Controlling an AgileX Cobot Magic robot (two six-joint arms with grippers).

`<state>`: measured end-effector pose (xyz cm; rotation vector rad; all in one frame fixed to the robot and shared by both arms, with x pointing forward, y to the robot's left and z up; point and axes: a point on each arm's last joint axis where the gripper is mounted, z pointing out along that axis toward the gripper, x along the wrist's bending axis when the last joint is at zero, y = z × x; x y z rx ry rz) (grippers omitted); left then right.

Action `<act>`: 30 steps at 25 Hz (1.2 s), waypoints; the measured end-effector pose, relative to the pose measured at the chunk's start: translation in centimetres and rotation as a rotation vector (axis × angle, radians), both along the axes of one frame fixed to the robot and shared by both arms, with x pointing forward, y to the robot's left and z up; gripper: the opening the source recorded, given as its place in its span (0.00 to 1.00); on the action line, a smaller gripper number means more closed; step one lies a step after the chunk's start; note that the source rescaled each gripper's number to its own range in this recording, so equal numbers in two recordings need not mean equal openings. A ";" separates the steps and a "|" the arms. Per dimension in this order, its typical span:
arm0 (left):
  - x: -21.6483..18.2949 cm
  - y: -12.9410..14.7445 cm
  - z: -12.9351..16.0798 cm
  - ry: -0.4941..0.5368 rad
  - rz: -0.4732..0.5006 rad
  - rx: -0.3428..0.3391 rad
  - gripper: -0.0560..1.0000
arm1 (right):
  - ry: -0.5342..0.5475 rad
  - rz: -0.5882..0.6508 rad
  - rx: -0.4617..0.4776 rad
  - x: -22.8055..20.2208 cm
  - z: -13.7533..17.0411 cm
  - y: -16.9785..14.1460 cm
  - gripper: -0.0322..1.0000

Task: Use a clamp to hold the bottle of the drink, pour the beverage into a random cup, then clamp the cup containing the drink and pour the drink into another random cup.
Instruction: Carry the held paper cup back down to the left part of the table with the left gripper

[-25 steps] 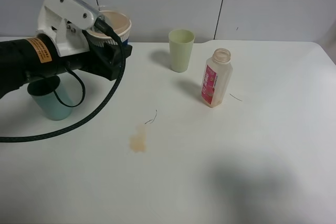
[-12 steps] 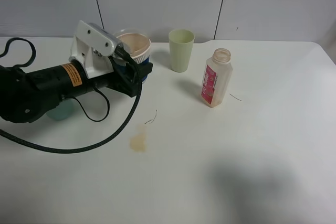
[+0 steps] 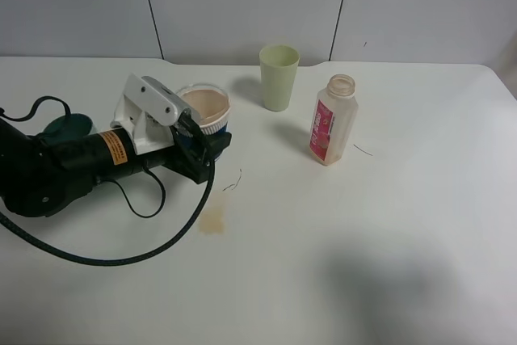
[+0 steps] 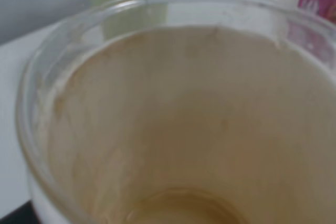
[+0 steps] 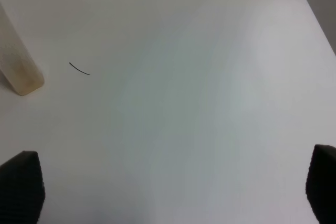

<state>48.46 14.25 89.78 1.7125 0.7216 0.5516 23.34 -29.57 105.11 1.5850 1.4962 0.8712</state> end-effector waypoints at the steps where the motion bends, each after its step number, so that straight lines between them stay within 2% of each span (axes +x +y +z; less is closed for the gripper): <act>1: -0.1 0.2 -0.3 0.005 0.001 0.008 0.08 | 0.000 0.000 0.000 0.0 0.0 0.0 1.00; 7: -0.3 0.8 -1.8 0.039 0.016 0.026 0.08 | 0.000 0.000 0.000 0.0 0.0 0.0 1.00; 16: -0.3 0.8 -3.4 0.020 -0.001 0.038 0.08 | 0.000 0.000 0.000 0.0 0.0 0.0 1.00; 22: -0.5 1.0 -5.1 0.067 0.000 0.060 0.08 | 0.000 0.000 0.000 0.0 0.0 0.0 1.00; 30: -0.6 0.9 -5.2 0.067 -0.019 0.061 0.08 | 0.000 0.000 0.000 0.0 0.0 0.0 1.00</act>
